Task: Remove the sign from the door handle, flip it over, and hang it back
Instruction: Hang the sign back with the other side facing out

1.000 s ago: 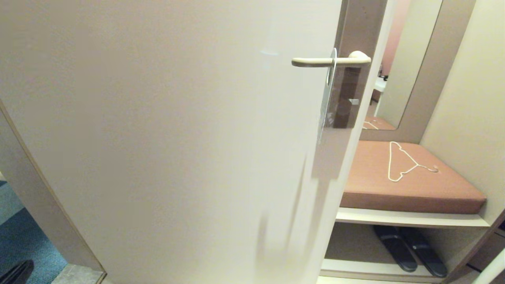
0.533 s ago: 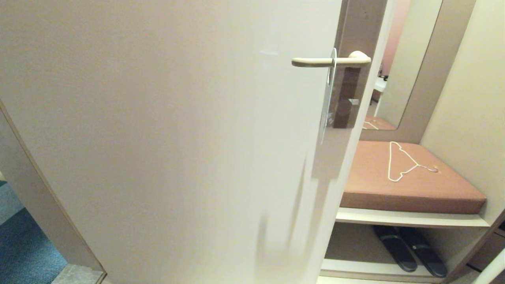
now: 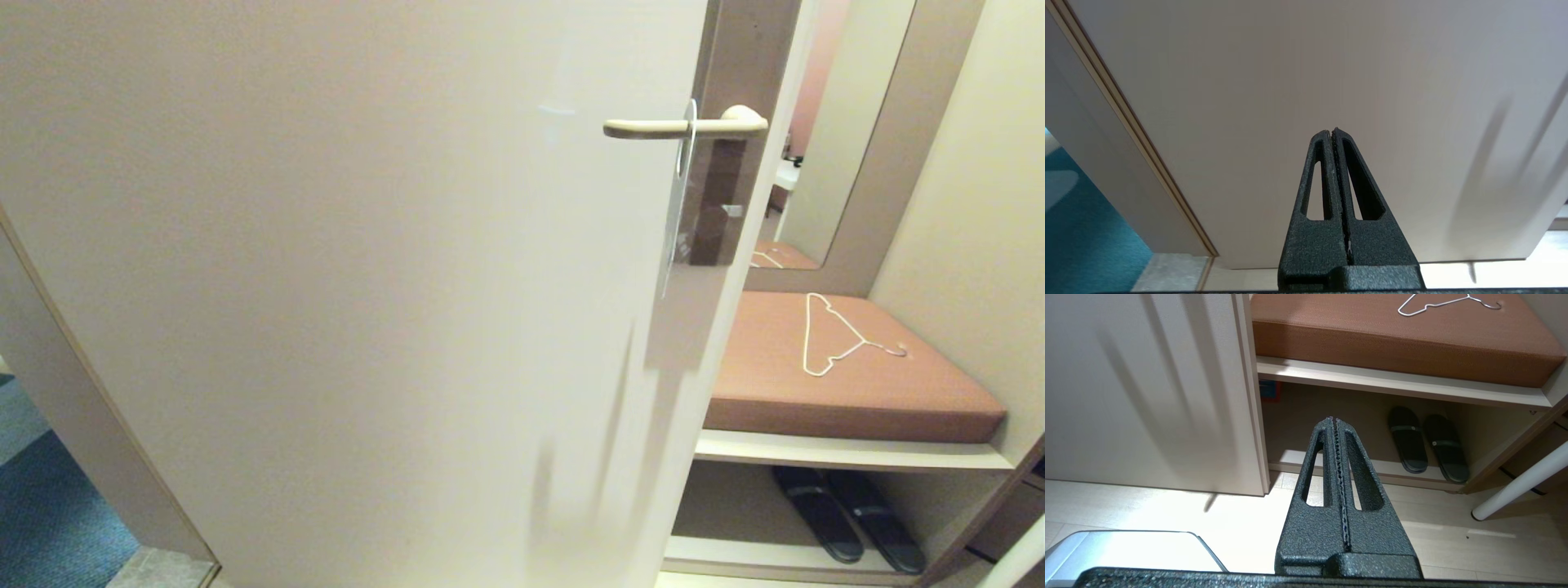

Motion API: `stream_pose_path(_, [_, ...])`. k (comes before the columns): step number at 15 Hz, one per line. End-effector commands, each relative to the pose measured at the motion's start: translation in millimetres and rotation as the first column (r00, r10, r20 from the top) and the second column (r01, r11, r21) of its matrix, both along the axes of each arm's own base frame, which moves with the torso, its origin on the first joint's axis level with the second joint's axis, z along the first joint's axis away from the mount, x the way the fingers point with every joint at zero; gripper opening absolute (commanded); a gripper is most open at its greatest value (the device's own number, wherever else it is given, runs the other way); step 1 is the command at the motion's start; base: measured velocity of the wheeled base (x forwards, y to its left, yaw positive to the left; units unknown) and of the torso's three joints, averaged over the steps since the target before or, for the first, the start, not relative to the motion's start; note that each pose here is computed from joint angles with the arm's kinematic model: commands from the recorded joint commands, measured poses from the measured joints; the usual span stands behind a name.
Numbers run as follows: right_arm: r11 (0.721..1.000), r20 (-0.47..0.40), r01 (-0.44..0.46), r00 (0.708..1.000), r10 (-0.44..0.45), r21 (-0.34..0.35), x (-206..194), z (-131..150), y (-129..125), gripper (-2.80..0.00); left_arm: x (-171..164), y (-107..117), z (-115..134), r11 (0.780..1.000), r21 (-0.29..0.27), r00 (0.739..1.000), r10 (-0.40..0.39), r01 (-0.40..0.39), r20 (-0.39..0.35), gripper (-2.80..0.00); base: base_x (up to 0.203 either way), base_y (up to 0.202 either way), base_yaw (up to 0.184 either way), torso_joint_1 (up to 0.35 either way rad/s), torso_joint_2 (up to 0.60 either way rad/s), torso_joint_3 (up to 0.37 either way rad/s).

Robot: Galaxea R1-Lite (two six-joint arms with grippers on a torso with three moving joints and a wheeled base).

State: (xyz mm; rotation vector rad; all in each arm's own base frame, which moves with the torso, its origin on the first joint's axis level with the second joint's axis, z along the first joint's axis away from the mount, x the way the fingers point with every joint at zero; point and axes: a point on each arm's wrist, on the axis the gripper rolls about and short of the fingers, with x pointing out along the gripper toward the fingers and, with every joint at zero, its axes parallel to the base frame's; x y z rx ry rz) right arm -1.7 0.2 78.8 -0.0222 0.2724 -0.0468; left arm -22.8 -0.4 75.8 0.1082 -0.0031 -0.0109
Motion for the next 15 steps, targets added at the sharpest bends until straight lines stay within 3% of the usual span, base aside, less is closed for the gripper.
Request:
stream_pose_path(1, [1.000, -0.001, -0.001, 1.000, 0.001, 0.000, 0.1, 0.0, 0.0, -2.80, 0.0, 0.1, 0.1, 1.000, -0.016, 1.000, 0.003, -0.003, 0.002, -2.80, 0.000, 0.000, 0.000, 0.000, 0.00, 0.000])
stream_pose_path(7, [1.000, -0.002, -0.004, 1.000, 0.004, -0.005, 0.1, 0.0, 0.0, -2.80, 0.0, 0.3, 0.8, 0.994, -0.108, 1.000, 0.014, -0.013, 0.007, -2.80, 0.000, 0.000, 0.000, 0.000, 0.00, 0.000])
stream_pose_path(11, [0.997, 0.020, 0.028, 0.999, -0.029, 0.066, 0.6, 1.8, -0.3, -2.80, 0.0, 0.3, 0.8, 0.994, -0.108, 1.000, 0.014, -0.013, 0.007, -2.80, 0.000, 0.000, 0.000, 0.000, 0.00, 0.000])
stream_pose_path(15, [0.998, 0.036, -0.027, 0.999, 0.024, 0.063, -2.1, 0.8, -0.3, -2.80, 0.0, 0.3, 0.6, 0.994, -0.108, 1.000, 0.014, -0.013, 0.006, -2.80, 0.000, 0.000, 0.000, 0.000, 0.00, 0.000])
